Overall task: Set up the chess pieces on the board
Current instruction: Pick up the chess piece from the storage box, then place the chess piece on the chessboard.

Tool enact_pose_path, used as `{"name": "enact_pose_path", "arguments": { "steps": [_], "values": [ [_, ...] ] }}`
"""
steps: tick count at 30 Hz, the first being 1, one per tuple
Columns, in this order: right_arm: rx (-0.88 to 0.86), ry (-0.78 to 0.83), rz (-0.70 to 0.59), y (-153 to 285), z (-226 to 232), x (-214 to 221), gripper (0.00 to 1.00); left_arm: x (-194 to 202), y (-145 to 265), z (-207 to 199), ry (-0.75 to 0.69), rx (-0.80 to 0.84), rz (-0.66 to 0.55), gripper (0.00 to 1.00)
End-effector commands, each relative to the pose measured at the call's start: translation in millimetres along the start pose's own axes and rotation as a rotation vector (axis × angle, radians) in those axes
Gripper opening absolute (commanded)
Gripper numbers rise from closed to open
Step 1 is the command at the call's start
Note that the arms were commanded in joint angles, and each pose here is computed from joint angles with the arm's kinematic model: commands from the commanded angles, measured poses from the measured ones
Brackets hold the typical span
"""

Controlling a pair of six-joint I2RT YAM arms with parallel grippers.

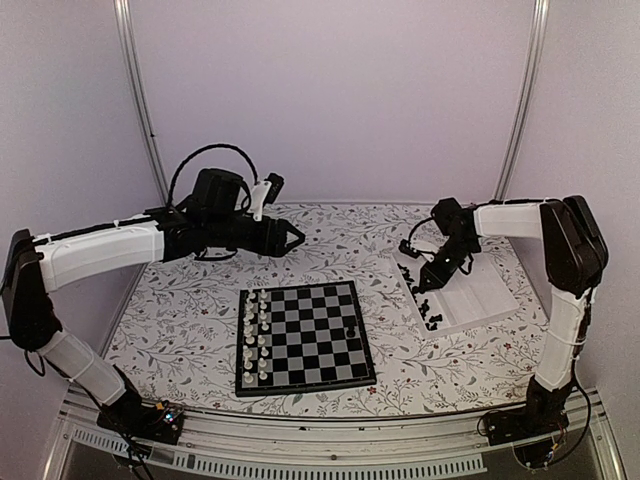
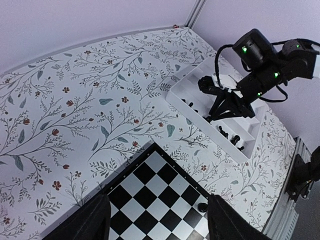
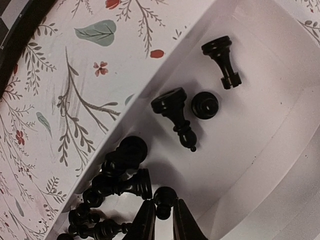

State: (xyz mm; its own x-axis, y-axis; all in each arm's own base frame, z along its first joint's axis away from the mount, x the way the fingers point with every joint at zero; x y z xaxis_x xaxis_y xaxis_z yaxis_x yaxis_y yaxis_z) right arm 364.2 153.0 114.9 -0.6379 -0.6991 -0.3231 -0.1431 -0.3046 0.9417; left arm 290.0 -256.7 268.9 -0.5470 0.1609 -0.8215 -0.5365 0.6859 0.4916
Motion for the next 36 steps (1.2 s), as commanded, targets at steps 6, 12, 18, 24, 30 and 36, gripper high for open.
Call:
{"name": "enact_pose_path", "arguments": {
  "steps": [6, 12, 18, 24, 30, 36],
  "values": [
    [-0.001, -0.004, -0.007, -4, -3, -7, 0.07, -4, -4, -7, -0.010, 0.020, 0.007, 0.68],
    [0.021, 0.000, -0.029, 14, 0, -11, 0.02, -5, -5, -7, -0.020, 0.018, 0.013, 0.68],
    [0.048, 0.034, -0.099, 52, 15, -20, 0.01, -5, -3, -5, -0.031, -0.008, 0.007, 0.68],
    [0.015, 0.139, -0.152, 71, 58, -36, 0.00, -3, -1, -3, -0.025, -0.035, -0.002, 0.68],
    [-0.069, 0.286, -0.172, 72, 119, -52, 0.00, -3, 8, -1, -0.023, -0.073, -0.025, 0.68],
    [-0.194, 0.423, -0.153, 67, 183, -60, 0.00, -3, 18, 3, -0.011, -0.129, -0.049, 0.68]
  ]
}}
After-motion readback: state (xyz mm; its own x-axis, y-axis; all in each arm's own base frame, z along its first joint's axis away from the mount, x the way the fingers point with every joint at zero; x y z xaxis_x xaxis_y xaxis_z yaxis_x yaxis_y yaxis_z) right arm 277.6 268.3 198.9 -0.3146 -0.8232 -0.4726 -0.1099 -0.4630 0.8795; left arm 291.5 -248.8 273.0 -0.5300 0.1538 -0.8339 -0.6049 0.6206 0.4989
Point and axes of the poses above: each gripper's point midway between its finger pads, its own y axis back along the fingers, its own z axis along the line the jaws close on, x = y × z, the point moved 9 cm from there along y, back along the fingers, and after that the axes turned 2 degrees about -y, right-handed, at the moved point
